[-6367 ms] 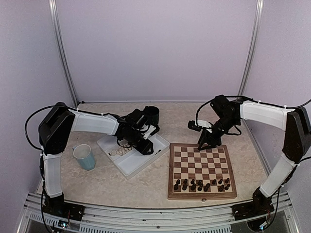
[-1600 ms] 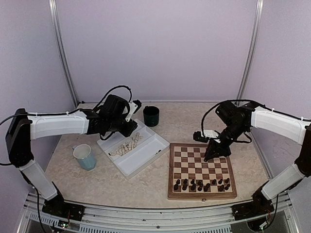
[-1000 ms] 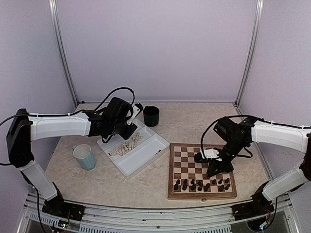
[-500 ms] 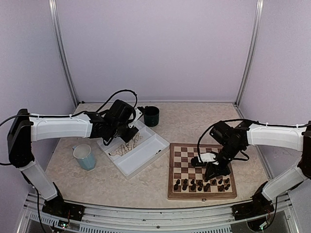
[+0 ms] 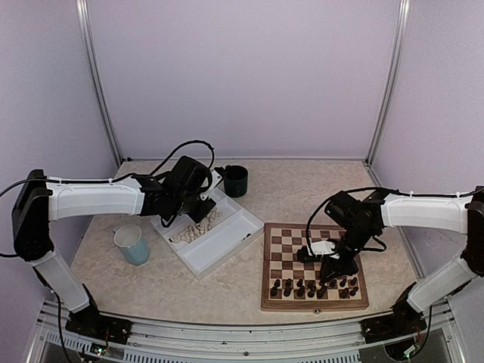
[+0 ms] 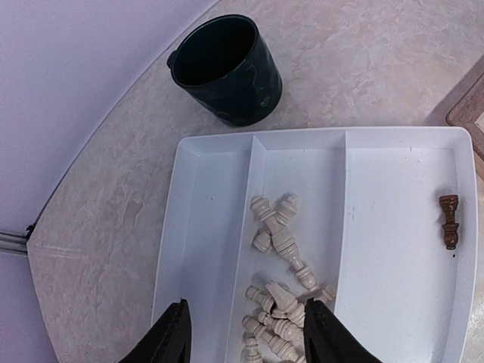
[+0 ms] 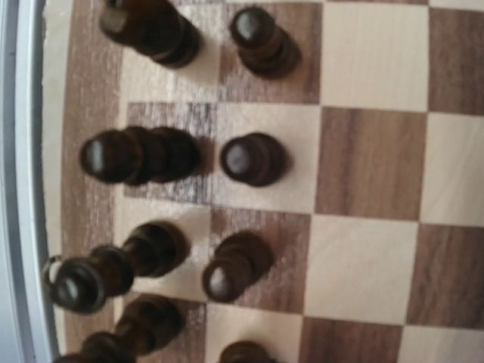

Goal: Set up the chess pieces on the board
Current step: Place the pawn at d7.

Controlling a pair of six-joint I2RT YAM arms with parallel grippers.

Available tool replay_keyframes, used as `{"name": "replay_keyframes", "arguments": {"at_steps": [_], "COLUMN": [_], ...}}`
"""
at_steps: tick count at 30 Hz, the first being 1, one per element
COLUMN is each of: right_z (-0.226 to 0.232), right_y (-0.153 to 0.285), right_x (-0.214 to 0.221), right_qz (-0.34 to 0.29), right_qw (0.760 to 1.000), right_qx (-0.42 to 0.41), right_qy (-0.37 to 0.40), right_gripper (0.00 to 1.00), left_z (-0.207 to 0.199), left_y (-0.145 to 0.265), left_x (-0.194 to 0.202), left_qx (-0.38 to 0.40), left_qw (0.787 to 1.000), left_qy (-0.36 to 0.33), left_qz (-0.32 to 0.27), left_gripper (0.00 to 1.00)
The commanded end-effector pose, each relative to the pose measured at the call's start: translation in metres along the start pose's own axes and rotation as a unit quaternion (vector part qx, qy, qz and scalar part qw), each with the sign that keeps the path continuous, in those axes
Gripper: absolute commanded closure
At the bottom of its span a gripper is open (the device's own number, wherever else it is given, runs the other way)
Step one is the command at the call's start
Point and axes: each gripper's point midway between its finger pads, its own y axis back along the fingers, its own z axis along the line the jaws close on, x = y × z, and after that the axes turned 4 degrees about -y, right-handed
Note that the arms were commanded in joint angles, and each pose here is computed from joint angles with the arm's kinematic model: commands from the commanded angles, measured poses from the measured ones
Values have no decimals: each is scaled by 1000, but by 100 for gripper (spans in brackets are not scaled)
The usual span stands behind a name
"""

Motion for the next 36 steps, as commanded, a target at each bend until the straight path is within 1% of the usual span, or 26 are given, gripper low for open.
{"name": "replay_keyframes", "arguments": {"at_steps": [1, 4, 15, 26, 36], "right_z": [4, 4, 5, 8, 7], "right_y": [-7, -8, -8, 6, 19], "right_x": [5, 5, 3, -12, -18], "right_qz": [11, 13, 11, -12, -17], "right_qw": [1000, 1000, 1000, 1000, 1000], "right_qx": [-10, -12, -14, -17, -9], "right_qy": [1, 1, -1, -1, 5], "right_gripper": [95, 94, 84, 70, 68], "left_z": [2, 2, -2, -6, -11], "left_y": [1, 1, -1, -1, -1], "left_x": [-8, -8, -6, -6, -5], "left_qx": [-8, -7, -5, -3, 0], "left_qw": [1000, 1000, 1000, 1000, 1000], "left_qy": [-4, -5, -10, -14, -15], "left_qz": [-2, -2, 3, 5, 7], "left_gripper": [49, 49, 49, 49, 49]}}
